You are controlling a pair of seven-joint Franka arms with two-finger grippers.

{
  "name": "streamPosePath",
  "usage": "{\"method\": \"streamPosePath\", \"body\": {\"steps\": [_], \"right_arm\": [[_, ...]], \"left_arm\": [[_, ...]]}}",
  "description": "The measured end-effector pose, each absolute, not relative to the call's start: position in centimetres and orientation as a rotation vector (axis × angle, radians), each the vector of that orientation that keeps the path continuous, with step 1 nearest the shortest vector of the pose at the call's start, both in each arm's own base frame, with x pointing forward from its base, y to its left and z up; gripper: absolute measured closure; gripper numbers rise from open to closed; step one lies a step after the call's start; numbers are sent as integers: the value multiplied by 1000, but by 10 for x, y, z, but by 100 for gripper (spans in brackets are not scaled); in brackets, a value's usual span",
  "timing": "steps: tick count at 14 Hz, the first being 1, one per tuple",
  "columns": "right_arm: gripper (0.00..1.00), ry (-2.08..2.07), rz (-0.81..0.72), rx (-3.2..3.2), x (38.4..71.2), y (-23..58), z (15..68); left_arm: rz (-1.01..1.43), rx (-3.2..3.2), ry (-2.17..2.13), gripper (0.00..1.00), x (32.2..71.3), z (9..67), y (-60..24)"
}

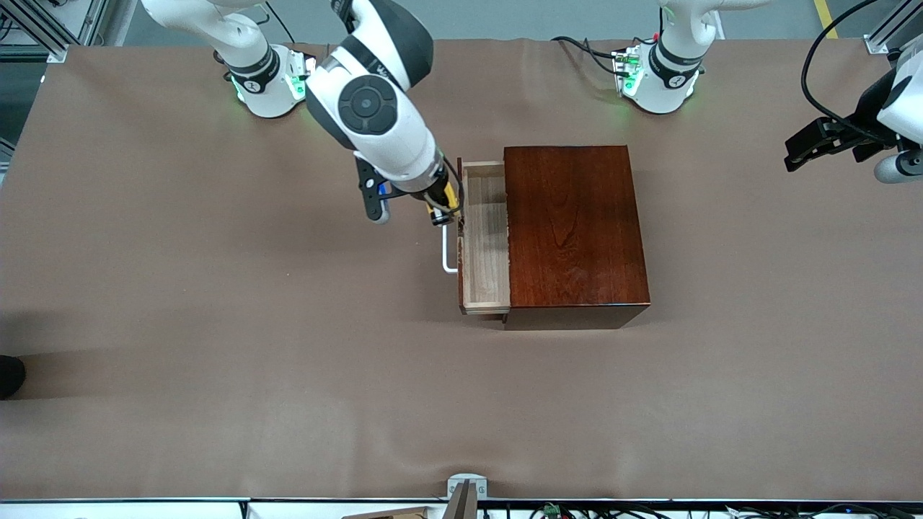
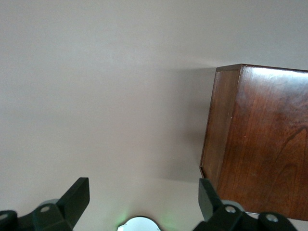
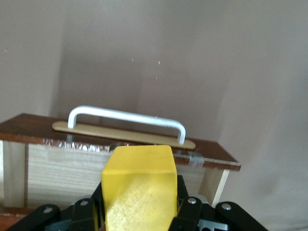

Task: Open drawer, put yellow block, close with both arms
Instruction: 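Carry the yellow cube with the right gripper over the open drawer, then lower the cube into the drawer while the left gripper moves onto the box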

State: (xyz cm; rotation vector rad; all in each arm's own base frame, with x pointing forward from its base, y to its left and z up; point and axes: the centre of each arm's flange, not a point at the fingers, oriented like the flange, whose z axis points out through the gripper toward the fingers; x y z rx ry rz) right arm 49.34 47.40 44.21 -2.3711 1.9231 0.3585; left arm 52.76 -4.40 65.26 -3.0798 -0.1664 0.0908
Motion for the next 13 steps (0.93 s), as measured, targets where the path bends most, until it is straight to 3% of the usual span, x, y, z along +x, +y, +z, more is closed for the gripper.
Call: {"method": "streamPosePath", "body": {"steps": [5, 13], "right_arm": [[44, 1935, 295, -2353, 473, 514, 419], [44, 1944, 270, -2338, 476, 524, 406]], "left_arm": [[89, -3080, -170, 0, 528, 653, -43], [82, -3080, -177, 0, 527, 655, -41]]}}
